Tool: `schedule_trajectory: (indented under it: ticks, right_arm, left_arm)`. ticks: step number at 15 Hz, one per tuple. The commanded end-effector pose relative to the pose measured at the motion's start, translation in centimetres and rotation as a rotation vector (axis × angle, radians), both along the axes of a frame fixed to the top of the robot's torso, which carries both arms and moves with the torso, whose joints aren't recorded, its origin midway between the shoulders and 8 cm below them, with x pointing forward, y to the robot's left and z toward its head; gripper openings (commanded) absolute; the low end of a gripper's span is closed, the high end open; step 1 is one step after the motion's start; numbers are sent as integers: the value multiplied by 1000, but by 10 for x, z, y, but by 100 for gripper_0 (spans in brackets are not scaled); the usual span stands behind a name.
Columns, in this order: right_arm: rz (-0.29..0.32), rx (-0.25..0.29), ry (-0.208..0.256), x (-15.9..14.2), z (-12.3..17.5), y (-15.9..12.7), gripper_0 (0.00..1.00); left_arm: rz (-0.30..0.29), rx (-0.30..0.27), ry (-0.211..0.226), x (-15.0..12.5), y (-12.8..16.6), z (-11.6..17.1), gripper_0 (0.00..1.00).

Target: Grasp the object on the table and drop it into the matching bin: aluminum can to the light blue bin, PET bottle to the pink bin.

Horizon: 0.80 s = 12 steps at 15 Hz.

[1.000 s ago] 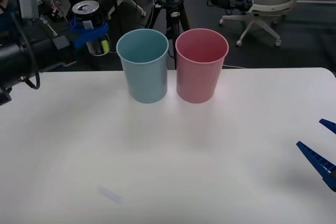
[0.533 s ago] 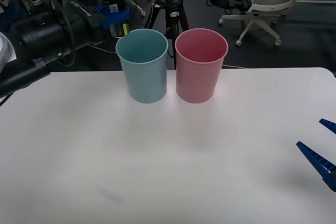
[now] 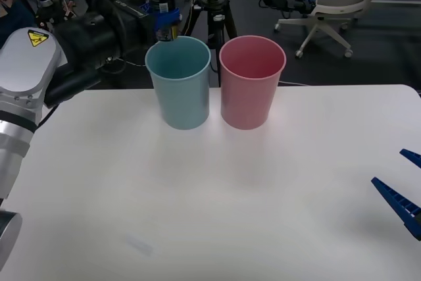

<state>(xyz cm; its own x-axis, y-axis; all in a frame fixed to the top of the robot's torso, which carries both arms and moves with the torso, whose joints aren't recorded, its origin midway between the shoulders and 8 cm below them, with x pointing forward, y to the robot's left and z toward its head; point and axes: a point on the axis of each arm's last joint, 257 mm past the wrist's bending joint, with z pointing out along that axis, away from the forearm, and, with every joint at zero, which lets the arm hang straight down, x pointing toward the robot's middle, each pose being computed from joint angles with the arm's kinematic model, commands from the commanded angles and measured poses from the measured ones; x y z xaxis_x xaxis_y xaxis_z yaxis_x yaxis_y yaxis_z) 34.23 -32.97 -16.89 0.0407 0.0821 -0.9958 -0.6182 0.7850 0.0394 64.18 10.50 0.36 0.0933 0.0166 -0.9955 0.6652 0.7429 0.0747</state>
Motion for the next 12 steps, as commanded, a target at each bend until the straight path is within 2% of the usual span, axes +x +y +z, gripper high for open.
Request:
schedule_trajectory:
  ticks: [1, 7, 9, 10, 12]
  right_arm:
    - [0, 0, 0, 0, 0, 0, 100]
    - [0, 0, 0, 0, 0, 0, 100]
    - [0, 0, 0, 0, 0, 0, 100]
    - [0, 0, 0, 0, 0, 0, 100]
    - [0, 0, 0, 0, 0, 0, 100]
  left_arm:
    - [27, 11, -6, 6, -7, -7, 0]
    - [44, 20, -1, 10, -15, -18, 1]
    - [66, 17, -19, 13, -11, -14, 73]
    - [76, 20, -31, 14, -9, -11, 100]
    - [81, 23, -35, 15, -8, -12, 100]
